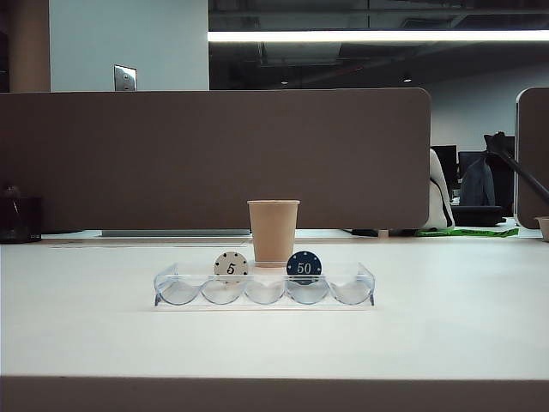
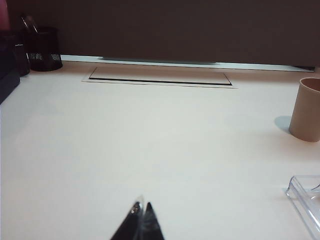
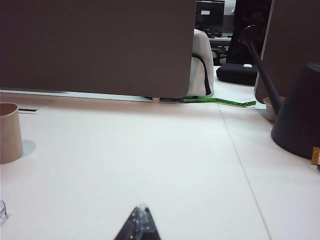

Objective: Pick up the chip with the greater value and put it into the paper cup.

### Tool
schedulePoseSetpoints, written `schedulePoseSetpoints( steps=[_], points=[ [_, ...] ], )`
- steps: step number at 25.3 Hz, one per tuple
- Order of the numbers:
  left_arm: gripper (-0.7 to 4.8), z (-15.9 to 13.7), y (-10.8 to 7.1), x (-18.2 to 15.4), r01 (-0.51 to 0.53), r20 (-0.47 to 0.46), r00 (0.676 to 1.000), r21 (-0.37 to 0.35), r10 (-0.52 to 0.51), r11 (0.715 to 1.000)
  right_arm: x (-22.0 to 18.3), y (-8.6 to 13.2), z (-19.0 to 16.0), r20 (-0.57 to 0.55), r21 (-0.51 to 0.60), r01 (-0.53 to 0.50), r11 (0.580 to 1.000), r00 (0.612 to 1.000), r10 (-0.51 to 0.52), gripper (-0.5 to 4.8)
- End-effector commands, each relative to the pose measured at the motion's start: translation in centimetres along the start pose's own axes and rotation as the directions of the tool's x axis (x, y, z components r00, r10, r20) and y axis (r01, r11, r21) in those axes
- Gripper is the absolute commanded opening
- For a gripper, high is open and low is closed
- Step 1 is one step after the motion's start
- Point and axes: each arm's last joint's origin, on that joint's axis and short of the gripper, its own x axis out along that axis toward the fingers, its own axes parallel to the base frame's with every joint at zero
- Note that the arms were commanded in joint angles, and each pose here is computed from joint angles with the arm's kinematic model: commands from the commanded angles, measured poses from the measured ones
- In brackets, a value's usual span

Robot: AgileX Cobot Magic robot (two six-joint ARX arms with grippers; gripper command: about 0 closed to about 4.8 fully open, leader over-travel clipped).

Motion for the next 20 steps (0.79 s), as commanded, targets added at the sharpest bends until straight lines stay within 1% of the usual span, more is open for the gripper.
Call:
schedulePoseSetpoints(
  steps=[1,12,20],
  points=[
    [-0.05,0.22,-0.01,-0.02,0.004,0.015,1.000,0.001,-0.004,1.000,0.00,-0.01,0.08,0.013,-0.004,0.000,1.000,1.000,0.000,-0.06],
    [-0.05,0.25,-0.01,-0.02,0.004,0.018,1.000,0.001,-0.004,1.000,0.00,0.00,0.08,0.013,-0.004,0.000,1.000,1.000,0.000,-0.05],
    [-0.06,0.95,-0.03,-0.07,0.006,0.085,0.996,0.001,-0.006,1.000,0.00,-0.01,0.10,0.013,-0.004,0.000,1.000,1.000,0.000,-0.06]
  ],
)
